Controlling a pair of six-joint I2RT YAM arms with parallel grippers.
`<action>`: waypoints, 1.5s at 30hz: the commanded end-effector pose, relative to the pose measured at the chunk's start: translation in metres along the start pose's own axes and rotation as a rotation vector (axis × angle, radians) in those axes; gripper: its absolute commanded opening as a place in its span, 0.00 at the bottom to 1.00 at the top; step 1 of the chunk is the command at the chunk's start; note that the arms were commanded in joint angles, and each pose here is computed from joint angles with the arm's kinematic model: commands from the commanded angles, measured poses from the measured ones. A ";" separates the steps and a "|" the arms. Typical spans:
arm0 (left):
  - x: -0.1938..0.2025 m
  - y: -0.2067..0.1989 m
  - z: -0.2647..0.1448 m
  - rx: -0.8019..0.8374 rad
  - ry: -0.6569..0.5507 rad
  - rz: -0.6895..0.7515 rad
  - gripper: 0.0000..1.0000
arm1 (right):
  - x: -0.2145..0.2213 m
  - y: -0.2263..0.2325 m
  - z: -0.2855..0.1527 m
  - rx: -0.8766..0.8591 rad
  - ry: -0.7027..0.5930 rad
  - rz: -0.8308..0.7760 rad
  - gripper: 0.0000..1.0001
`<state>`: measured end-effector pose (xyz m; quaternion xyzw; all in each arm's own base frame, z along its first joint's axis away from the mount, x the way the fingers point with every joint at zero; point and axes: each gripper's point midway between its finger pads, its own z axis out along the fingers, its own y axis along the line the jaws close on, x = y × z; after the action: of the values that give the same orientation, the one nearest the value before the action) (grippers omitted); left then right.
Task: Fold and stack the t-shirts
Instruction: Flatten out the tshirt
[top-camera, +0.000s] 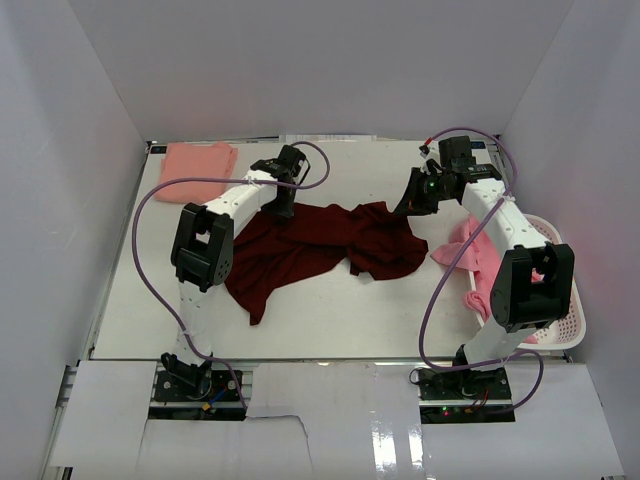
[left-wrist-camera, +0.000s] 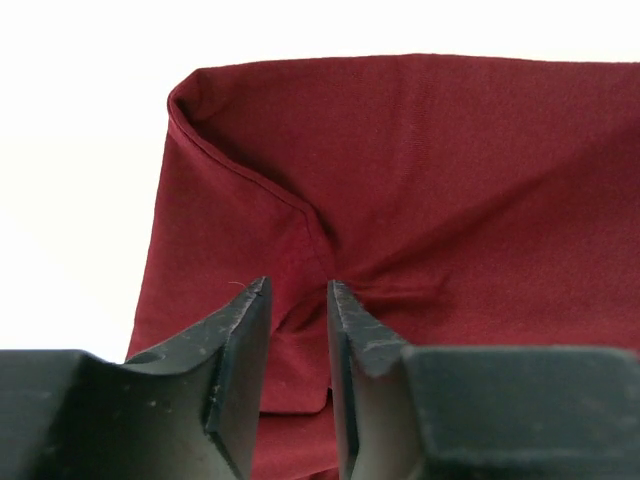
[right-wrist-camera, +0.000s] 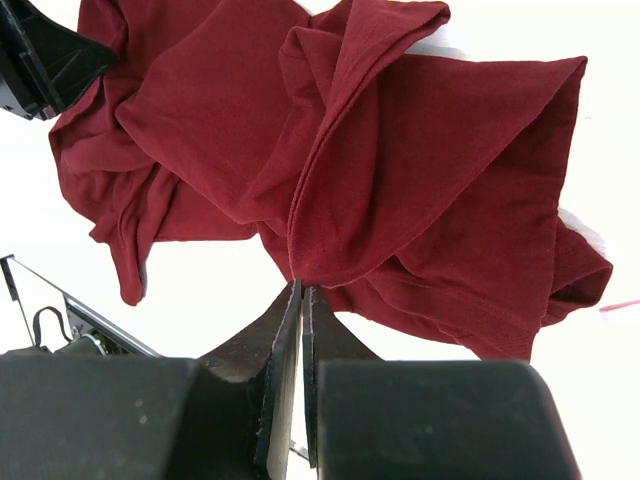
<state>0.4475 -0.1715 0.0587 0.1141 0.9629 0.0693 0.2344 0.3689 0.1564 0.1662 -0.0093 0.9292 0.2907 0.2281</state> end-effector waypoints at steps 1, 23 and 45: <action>-0.014 0.000 -0.013 0.003 -0.053 -0.004 0.38 | -0.006 0.005 -0.002 -0.017 -0.017 -0.036 0.08; -0.005 -0.004 0.007 -0.007 -0.017 0.001 0.15 | -0.006 0.005 -0.002 -0.014 -0.016 -0.036 0.08; -0.059 0.129 -0.086 0.187 -0.201 -0.533 0.00 | -0.061 0.005 -0.015 0.092 -0.089 -0.099 0.08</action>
<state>0.4888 -0.0731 0.1305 -0.0907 0.9533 -0.0577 0.2821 0.3953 0.1518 0.1723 -0.0186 0.9360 0.2630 0.2335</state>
